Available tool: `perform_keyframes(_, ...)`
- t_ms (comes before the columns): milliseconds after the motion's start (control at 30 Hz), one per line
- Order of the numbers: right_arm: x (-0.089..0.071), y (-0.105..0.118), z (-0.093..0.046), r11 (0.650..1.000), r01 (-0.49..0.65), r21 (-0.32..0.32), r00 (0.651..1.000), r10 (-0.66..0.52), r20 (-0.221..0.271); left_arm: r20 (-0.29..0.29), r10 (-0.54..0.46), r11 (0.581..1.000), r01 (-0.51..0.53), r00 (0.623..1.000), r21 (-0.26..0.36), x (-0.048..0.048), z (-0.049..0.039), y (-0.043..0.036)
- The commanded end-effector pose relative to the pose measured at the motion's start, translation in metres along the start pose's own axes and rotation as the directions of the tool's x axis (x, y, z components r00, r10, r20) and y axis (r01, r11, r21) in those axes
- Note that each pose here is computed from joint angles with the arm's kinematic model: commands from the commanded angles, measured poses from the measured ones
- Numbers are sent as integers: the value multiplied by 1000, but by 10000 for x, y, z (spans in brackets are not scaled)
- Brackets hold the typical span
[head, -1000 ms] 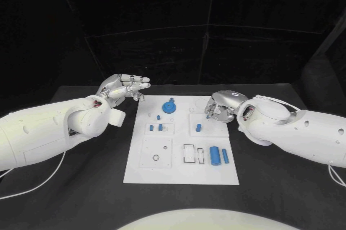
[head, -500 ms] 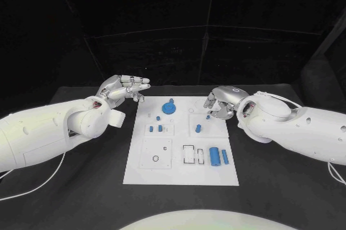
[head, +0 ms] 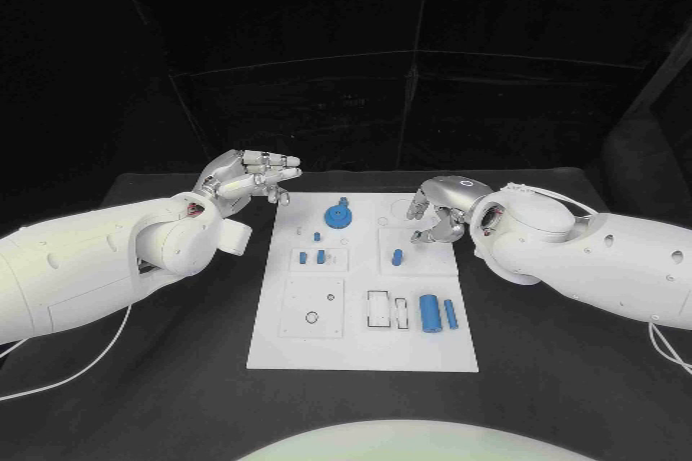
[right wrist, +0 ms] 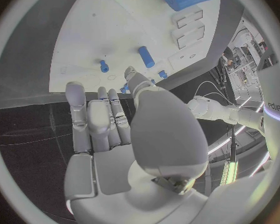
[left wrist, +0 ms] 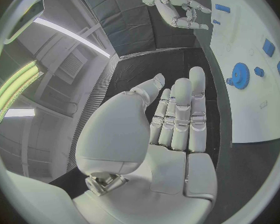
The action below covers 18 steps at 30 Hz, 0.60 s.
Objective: Assemble the parts on the task board
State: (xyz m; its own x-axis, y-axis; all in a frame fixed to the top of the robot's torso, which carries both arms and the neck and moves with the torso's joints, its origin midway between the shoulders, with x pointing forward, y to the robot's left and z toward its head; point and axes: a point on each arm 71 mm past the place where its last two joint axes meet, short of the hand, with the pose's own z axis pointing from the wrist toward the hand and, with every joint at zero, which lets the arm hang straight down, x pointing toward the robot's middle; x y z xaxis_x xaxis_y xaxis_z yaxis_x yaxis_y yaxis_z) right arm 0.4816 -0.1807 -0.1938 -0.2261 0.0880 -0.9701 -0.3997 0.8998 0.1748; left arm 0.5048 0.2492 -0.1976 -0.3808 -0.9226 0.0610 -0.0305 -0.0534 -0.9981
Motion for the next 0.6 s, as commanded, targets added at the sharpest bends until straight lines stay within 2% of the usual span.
perform_keyframes(33,18,-3,27,1000,28,-2,999,-28,-28,-9,-4,1000,4,1000,-1,13,8,-7)
perform_keyframes(400,50,-17,90,1000,30,1,999,-30,-25,-6,-2,1000,2,1000,-4,9,10,-4)
perform_keyframes(600,77,-17,117,999,37,-1,998,-37,-49,-5,-1,1000,1,1000,-5,9,12,-2)
